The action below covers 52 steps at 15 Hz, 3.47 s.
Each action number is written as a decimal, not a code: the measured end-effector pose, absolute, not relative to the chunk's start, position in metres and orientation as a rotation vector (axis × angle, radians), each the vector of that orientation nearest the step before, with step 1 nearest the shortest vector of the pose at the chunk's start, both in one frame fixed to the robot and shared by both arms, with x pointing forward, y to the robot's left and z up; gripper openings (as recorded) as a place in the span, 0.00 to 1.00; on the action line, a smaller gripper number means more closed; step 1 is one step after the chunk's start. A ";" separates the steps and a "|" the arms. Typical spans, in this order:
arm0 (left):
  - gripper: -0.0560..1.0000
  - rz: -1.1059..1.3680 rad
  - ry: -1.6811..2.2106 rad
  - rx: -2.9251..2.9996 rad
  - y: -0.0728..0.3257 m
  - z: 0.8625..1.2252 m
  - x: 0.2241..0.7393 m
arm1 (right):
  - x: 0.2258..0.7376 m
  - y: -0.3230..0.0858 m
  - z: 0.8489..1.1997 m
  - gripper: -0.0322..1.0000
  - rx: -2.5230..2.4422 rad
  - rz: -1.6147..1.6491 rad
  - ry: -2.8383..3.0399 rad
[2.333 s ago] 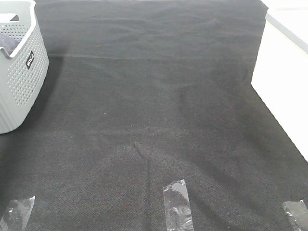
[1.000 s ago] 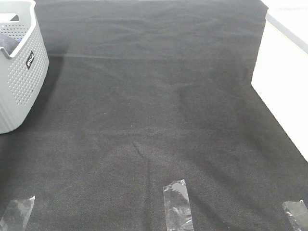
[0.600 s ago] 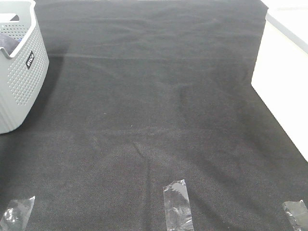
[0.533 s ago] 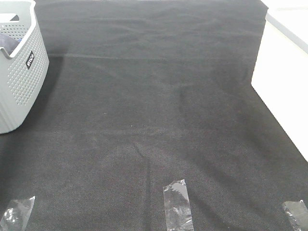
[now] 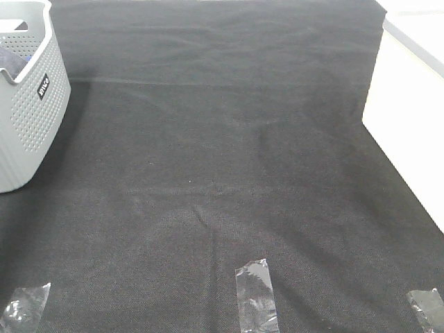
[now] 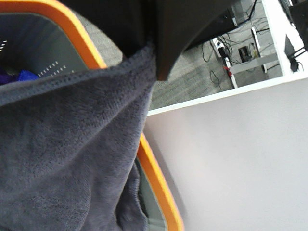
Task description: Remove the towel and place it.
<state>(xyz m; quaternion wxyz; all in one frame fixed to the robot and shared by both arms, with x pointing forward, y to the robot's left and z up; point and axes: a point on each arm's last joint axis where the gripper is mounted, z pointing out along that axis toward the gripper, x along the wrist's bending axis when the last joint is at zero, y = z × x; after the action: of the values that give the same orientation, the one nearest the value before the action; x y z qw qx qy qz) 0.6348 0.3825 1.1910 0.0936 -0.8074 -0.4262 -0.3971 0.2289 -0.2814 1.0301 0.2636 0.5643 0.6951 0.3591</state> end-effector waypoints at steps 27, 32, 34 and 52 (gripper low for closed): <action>0.05 -2.178 0.110 -2.820 0.078 1.323 0.439 | 0.367 -0.229 1.067 0.83 0.804 1.617 2.163; 0.05 -2.170 0.185 -2.918 0.060 1.316 0.438 | 0.434 -0.214 1.069 0.84 0.613 1.855 2.355; 0.05 -2.155 0.202 -2.938 0.053 1.312 0.441 | 0.460 -0.210 1.072 0.84 0.581 1.911 2.388; 0.05 -2.099 0.231 -2.935 0.037 1.297 0.452 | 0.505 -0.136 1.044 0.51 0.350 1.914 2.719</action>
<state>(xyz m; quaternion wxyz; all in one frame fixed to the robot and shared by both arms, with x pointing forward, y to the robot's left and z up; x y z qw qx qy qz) 0.4515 0.0372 1.2968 -0.2349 -0.7891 0.0621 -0.5642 0.5052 -0.1356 1.0438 -0.1008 0.1041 0.8091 0.5695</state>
